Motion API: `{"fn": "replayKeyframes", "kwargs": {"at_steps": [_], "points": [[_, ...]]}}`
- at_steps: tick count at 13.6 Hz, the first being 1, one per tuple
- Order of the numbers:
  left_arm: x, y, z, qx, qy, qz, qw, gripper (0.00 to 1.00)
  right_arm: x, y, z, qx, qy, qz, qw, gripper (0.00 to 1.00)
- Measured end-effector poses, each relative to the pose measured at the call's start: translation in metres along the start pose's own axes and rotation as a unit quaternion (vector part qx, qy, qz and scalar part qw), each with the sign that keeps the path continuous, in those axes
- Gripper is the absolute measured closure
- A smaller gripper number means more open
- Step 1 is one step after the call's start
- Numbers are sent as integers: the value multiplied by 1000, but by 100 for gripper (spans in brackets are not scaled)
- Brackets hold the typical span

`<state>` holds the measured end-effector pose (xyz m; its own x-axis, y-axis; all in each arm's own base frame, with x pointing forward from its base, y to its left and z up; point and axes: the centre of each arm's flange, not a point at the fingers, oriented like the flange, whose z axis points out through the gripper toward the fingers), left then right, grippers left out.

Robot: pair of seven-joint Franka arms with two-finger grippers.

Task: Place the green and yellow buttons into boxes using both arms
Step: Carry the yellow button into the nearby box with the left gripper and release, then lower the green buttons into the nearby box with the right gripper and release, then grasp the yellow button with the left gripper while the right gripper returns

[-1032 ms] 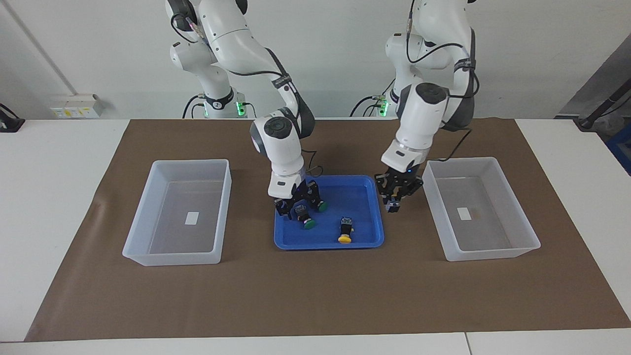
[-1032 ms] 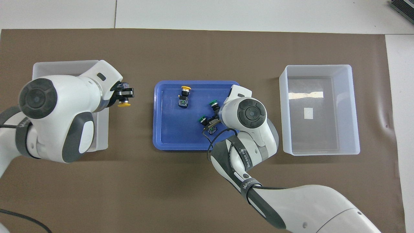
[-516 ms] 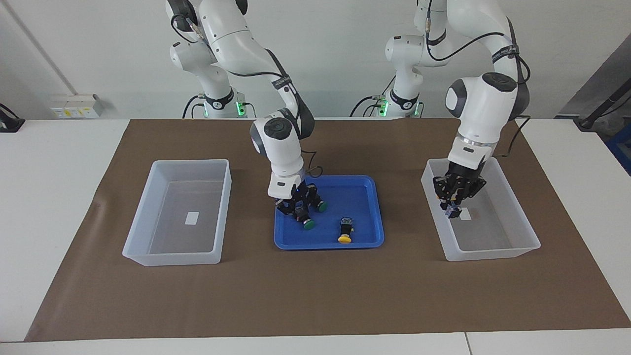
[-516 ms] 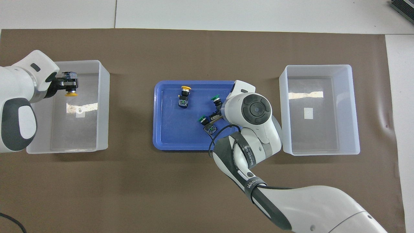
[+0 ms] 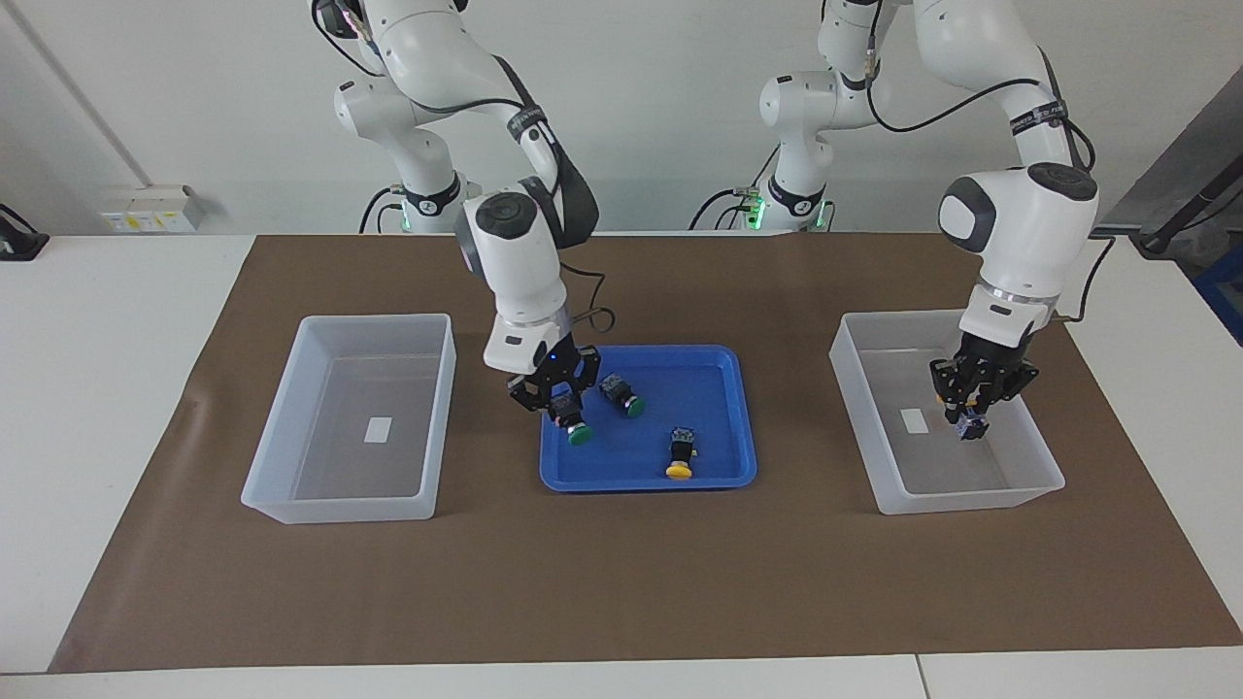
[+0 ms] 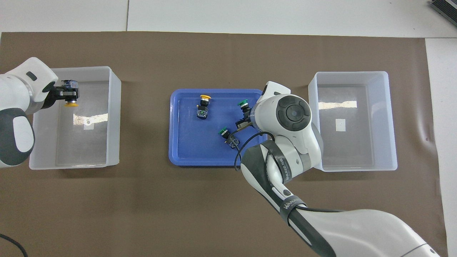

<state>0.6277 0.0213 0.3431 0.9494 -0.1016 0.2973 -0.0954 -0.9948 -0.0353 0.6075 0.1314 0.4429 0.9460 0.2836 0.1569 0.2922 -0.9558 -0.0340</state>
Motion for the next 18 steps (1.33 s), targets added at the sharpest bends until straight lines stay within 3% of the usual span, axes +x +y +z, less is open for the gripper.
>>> {"fn": "replayKeyframes", "kwargs": {"at_steps": [2, 6, 9, 11, 13, 15, 18], "points": [[3, 1, 7, 0, 1, 2, 1000, 51, -9, 47, 4, -5, -7, -27, 1000, 59], [25, 0, -20, 3, 32, 3, 999, 2, -35, 103, 31, -4, -34, -44, 998, 59], [43, 20, -70, -5, 36, 19, 999, 0, -59, 130, 68, -11, -27, -50, 998, 59], [52, 62, -97, -19, 26, 50, 998, 0, -74, 134, 99, -16, -22, -46, 999, 59], [53, 112, -100, -32, 24, 86, 996, 0, -79, 136, 112, -16, -25, -43, 999, 59], [46, 163, -93, -45, 14, 99, 994, 0, -80, 140, 113, -16, -25, -40, 999, 44], [25, 253, -73, -64, -10, 92, 994, 0, -77, 140, 106, -18, -19, -41, 999, 5]]}}
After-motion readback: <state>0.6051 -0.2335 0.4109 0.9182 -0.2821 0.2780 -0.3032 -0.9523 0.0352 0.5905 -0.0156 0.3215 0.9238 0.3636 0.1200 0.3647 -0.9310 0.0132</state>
